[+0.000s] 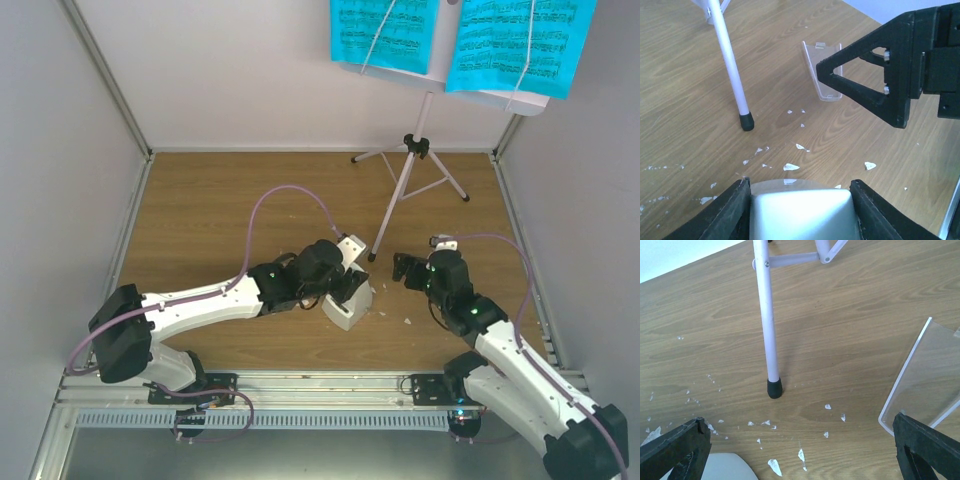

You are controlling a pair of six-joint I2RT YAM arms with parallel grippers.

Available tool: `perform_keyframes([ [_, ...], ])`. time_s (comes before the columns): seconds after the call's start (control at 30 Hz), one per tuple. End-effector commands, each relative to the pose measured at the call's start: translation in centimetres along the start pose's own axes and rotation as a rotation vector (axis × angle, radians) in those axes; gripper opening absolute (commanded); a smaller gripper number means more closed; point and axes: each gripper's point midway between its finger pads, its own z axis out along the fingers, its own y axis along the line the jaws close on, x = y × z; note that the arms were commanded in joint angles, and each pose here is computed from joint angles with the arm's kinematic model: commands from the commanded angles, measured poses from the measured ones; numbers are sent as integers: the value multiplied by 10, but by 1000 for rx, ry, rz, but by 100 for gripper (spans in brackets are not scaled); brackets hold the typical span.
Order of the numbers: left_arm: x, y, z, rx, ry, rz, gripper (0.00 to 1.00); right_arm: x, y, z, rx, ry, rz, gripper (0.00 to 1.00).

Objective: Pack up the instrument practice props

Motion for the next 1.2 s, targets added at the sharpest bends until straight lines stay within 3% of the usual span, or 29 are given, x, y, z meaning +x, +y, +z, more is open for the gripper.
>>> perform_keyframes([
  [0.0, -12, -2, -3, -6, -31, -32, 42, 1, -6, -3, 13, -5, 26, 100],
  [0.17, -23, 15, -13, -105, -72, -60, 37, -6, -5, -10, 12, -30, 30, 100],
  [0.53, -69, 114, -49, -359, -284, -257, 25, -7, -7, -15, 11, -44, 36, 100],
  [0.7, -64, 147, -49, -433, -301, -325, 29, -3, -9, -15, 13, -40, 36, 100],
  [0.87, -62, 155, -44, -464, -284, -329, 30, -2, -10, -14, 14, -39, 35, 100],
  [1.1, -61, 143, -34, -390, -250, -309, 52, -3, -11, -14, 16, -43, 32, 100],
  [1.17, -61, 139, -34, -366, -247, -310, 69, -2, -11, -14, 16, -42, 32, 99],
])
